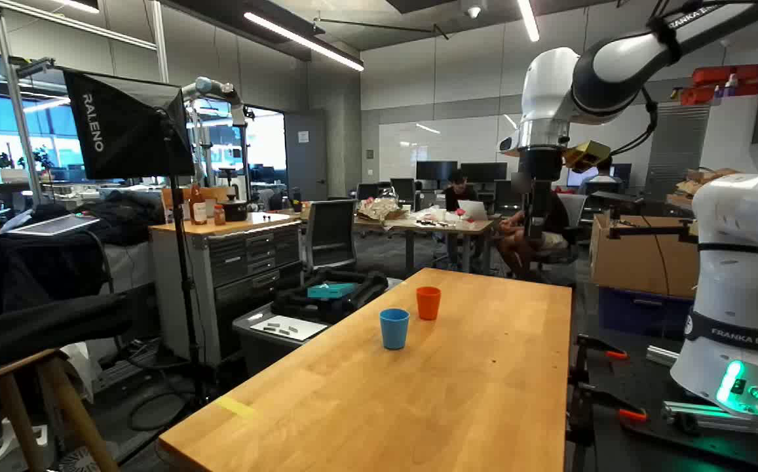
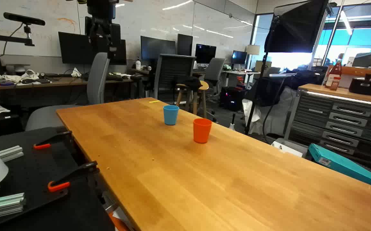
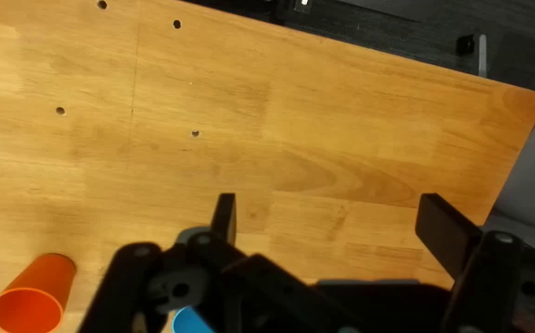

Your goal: Put the blue cup in the orange one

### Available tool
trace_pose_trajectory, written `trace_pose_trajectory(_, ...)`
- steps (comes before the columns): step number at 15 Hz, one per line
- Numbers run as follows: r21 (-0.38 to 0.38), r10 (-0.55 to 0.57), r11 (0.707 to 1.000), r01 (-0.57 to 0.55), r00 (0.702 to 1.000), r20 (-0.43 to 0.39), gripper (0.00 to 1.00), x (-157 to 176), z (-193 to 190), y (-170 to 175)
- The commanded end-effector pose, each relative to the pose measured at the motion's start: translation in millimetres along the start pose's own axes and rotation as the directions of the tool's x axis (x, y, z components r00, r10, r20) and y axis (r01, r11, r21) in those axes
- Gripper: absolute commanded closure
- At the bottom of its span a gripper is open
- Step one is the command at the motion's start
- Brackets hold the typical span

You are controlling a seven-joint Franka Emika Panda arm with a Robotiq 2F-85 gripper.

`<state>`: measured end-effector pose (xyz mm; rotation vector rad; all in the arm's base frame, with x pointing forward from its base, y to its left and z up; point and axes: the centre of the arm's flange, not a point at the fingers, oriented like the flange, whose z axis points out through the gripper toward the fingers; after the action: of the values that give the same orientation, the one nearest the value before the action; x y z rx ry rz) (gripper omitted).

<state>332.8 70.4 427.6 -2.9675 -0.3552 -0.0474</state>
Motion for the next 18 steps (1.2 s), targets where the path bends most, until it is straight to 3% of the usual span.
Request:
trace_pose_trajectory(1, 0.0, 0.0, 1.0, 0.0, 1.0, -0.002, 0.0, 0.4, -1.0, -0.1)
trace_pose_trajectory(4, 0.0, -0.001, 1.0, 0.001, 1.0, -0.006, 0.0, 0.9, -2.8, -0.4)
trace_pose_trajectory(6, -0.034, -0.043, 0.999, 0.041, 0.998, -0.041, 0.0, 14.7, 16.2, -8.0)
trace_pose_trajectory(13, -0.165, -0.156, 0.979, 0.118, 0.959, -0.236, 0.0, 131.4, 68.2, -36.5)
trace_pose_trajectory(18, -0.229, -0.14, 0.97, 0.08, 0.956, -0.259, 0.0, 211.4, 97.1, -26.7)
